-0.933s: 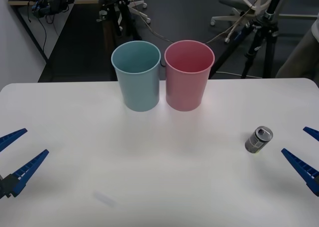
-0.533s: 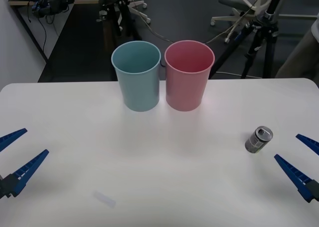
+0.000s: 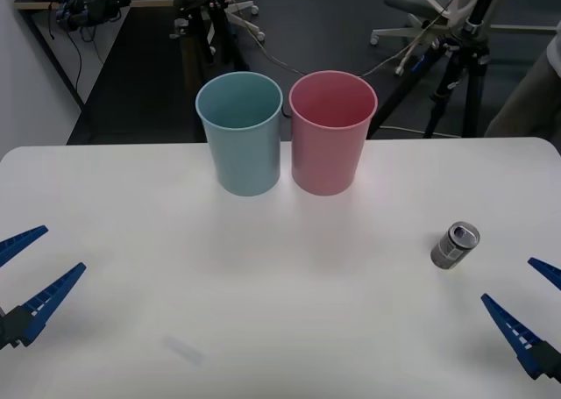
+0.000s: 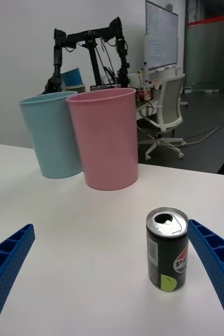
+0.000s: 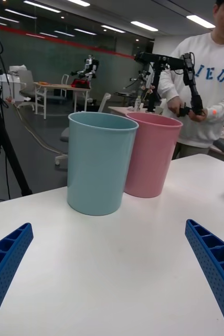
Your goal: Grasp the object on the table and drop it into the matching bin: aluminum can to the light blue bin, PET bottle to the pink bin.
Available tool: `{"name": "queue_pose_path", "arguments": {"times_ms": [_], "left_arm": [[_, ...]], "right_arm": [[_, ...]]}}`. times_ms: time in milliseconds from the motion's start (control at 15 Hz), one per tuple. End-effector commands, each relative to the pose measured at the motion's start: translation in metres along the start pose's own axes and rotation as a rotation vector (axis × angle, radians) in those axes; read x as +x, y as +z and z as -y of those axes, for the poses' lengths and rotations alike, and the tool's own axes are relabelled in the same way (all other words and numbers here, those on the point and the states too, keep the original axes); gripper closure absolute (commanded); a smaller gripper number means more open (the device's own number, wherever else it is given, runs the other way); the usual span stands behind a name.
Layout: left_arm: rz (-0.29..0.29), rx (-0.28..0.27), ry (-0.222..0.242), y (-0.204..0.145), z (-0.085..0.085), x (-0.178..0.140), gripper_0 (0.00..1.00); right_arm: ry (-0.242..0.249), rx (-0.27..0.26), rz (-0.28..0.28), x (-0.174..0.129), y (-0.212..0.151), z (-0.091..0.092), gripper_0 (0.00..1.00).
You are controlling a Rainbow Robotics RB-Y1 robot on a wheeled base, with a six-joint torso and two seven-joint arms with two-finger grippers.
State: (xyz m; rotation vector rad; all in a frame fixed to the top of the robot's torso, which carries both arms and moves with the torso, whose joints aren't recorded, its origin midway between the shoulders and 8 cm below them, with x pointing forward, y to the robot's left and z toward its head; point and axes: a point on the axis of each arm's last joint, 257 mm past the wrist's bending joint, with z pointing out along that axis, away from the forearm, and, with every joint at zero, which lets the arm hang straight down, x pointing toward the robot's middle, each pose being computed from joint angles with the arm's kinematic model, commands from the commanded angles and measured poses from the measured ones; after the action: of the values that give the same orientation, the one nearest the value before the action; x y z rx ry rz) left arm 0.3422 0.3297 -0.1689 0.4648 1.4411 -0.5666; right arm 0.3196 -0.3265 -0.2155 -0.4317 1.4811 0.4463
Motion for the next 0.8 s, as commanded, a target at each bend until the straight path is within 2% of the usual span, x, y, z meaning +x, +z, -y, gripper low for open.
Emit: {"name": "queue_pose_path", "arguments": {"times_ms": [67, 467, 800], "left_arm": [[0.000, 0.000, 0.000, 0.000, 0.000, 0.000, 0.00], [0.000, 0.000, 0.000, 0.000, 0.000, 0.000, 0.00], [0.000, 0.000, 0.000, 0.000, 0.000, 0.000, 0.00]], "right_arm": [[-0.033, 0.027, -0.002, 0.021, -0.007, 0.005, 0.00], [-0.120, 0.075, -0.015, 0.061, -0.008, 0.014, 0.00], [-0.163, 0.115, -0.025, 0.086, -0.005, 0.025, 0.00]]}}
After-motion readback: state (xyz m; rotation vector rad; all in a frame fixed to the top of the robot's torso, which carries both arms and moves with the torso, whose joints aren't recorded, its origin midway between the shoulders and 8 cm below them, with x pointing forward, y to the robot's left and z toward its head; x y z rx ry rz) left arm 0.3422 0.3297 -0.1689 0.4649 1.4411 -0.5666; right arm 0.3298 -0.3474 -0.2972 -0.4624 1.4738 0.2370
